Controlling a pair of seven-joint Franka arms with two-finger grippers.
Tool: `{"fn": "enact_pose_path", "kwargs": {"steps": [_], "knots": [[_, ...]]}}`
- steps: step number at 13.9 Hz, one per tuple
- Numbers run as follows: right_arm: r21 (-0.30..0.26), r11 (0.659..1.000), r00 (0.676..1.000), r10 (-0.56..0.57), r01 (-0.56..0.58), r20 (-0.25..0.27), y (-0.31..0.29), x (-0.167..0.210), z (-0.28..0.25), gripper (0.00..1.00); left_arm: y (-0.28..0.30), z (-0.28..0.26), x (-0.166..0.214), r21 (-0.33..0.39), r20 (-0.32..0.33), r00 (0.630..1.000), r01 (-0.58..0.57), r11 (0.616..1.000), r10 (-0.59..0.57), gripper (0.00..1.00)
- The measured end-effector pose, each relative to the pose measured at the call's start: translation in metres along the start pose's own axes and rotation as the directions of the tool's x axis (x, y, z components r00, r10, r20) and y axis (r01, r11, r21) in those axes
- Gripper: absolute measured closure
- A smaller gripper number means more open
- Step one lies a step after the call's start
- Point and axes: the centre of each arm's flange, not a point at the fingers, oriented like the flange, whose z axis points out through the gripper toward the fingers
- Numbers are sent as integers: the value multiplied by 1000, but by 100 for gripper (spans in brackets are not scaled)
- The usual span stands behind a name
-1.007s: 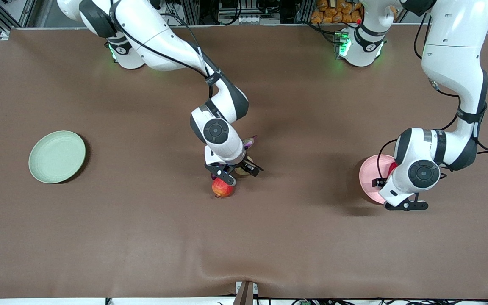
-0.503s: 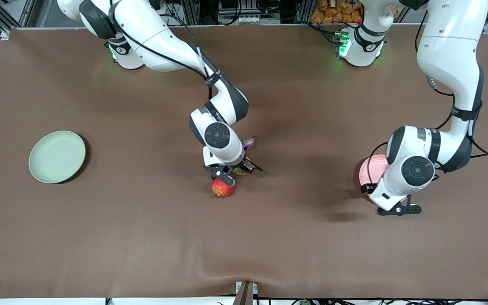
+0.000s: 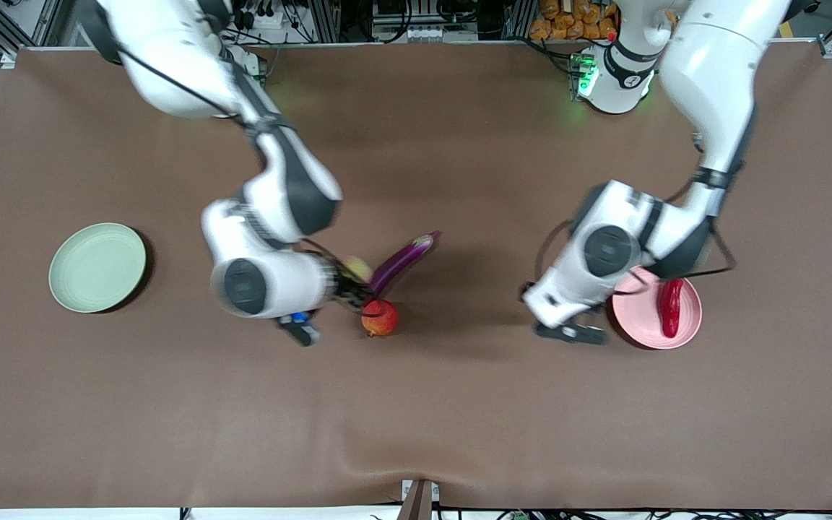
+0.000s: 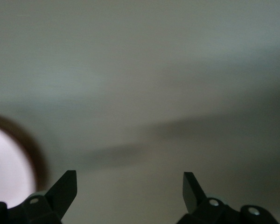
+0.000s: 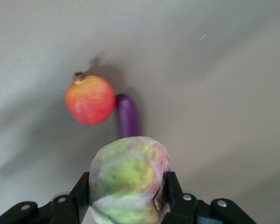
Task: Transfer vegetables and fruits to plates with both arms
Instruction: 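Carry the peach to the green plate while the left gripper grasps the eggplant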
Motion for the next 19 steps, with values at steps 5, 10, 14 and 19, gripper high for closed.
{"fn": "enact_pose_path", "kwargs": {"steps": [5, 10, 14, 19], "knots": [[-128, 973, 981, -187, 191, 44, 119, 59, -49, 32, 165, 12, -64, -34, 30, 992, -119, 992, 120, 0], [-193, 923, 942, -319, 333, 101, 239, 129, -36, 32, 267, 59, -101, -7, 42, 994, -103, 995, 103, 0], [-124, 885, 893, -438, 449, 106, 335, 191, -12, 32, 273, 98, -96, 29, 5, 996, -89, 996, 89, 0], [-175, 769, 782, -624, 615, 5, 469, 271, 20, 32, 271, 117, -87, 24, -8, 1000, 4, 1000, -3, 7]]}}
